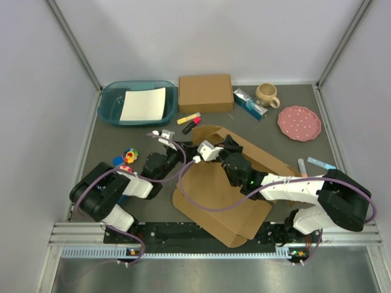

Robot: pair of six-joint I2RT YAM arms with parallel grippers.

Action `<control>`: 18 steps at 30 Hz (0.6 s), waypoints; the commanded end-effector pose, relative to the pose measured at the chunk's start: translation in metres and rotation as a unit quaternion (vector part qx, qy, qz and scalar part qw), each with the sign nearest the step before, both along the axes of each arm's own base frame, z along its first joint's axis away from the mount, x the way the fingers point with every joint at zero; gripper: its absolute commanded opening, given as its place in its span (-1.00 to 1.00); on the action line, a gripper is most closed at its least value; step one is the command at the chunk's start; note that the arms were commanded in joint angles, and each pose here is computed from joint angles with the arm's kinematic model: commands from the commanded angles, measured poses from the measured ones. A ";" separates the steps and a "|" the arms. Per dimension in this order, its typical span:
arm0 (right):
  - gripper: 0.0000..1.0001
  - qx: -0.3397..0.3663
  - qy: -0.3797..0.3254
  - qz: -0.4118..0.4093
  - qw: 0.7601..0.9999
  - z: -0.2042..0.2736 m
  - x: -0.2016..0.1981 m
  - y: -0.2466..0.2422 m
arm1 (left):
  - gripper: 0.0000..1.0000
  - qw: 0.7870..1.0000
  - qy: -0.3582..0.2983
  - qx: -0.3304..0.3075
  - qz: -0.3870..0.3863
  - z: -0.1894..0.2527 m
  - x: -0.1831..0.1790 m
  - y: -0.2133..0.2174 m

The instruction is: Fold the paper box

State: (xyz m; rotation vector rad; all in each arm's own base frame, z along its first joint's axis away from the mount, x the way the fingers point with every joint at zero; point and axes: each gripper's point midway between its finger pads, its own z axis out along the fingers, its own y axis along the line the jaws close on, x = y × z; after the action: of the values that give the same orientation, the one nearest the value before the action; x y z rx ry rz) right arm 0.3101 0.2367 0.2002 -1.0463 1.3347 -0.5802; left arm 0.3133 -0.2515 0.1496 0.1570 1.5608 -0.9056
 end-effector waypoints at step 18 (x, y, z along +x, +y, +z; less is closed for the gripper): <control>-1.00 -0.005 0.048 -0.009 0.999 -0.026 -0.002 -0.003 | 0.15 0.997 -0.066 0.025 0.039 0.019 0.046 -0.005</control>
State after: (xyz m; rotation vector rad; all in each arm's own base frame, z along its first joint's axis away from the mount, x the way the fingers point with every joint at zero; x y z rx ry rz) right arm 0.3108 0.2366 0.1998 -1.0433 1.3493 -0.5767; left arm 0.3463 -0.2543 0.1610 0.1816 1.5047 -0.7994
